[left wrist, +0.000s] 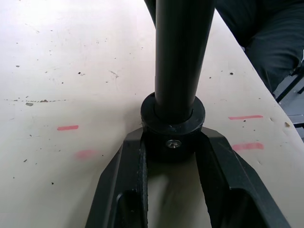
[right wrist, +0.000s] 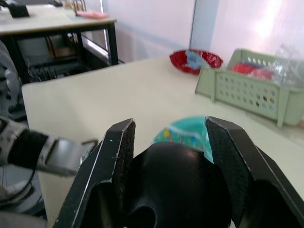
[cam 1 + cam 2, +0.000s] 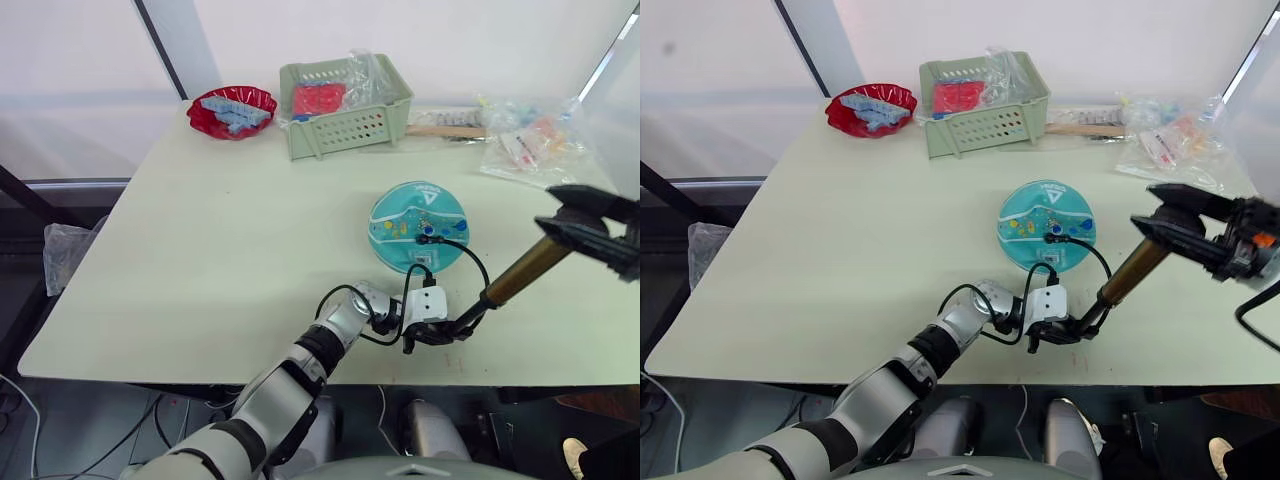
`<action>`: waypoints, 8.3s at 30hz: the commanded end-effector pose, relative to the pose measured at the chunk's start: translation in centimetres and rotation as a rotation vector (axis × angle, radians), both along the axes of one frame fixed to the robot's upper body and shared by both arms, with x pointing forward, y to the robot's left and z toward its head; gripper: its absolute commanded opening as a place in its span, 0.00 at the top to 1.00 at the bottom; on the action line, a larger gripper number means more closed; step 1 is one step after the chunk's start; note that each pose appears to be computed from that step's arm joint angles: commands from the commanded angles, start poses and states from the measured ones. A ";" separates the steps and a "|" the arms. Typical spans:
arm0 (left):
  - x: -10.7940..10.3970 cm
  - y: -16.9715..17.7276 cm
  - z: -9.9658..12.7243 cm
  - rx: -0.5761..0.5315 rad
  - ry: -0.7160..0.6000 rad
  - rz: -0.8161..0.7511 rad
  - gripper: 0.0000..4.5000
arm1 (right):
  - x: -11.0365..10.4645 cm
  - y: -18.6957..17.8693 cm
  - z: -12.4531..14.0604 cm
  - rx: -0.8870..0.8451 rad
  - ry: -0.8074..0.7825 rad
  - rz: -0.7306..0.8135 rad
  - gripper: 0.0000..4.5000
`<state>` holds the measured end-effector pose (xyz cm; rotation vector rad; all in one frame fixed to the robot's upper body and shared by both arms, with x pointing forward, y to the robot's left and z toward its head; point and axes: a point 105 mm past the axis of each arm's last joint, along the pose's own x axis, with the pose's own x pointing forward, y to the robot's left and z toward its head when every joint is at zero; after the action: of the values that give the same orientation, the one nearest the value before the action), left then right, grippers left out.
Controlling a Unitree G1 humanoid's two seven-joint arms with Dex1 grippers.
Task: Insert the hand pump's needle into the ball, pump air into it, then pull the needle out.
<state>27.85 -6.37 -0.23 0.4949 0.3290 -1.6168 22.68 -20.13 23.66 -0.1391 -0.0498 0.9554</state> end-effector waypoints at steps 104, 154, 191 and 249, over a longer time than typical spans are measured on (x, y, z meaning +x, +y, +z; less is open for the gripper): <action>-1.3 3.8 -5.8 0.217 0.126 0.094 0.79 | 0.1 -0.4 6.4 0.043 -0.166 -0.034 0.60; -1.5 3.8 -5.9 0.222 0.127 0.084 0.79 | -0.2 1.7 0.8 0.021 -0.175 0.039 0.60; -1.1 4.0 -5.9 0.227 0.115 0.097 0.79 | 0.1 2.4 -8.2 -0.072 0.082 0.021 0.60; -1.1 4.1 -5.9 0.230 0.111 0.087 0.79 | -0.2 1.3 -2.8 -0.060 0.013 0.021 0.60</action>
<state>27.76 -6.80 -0.36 0.4991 0.3222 -1.6142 22.63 -19.64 22.85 -0.1941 -0.0681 0.9440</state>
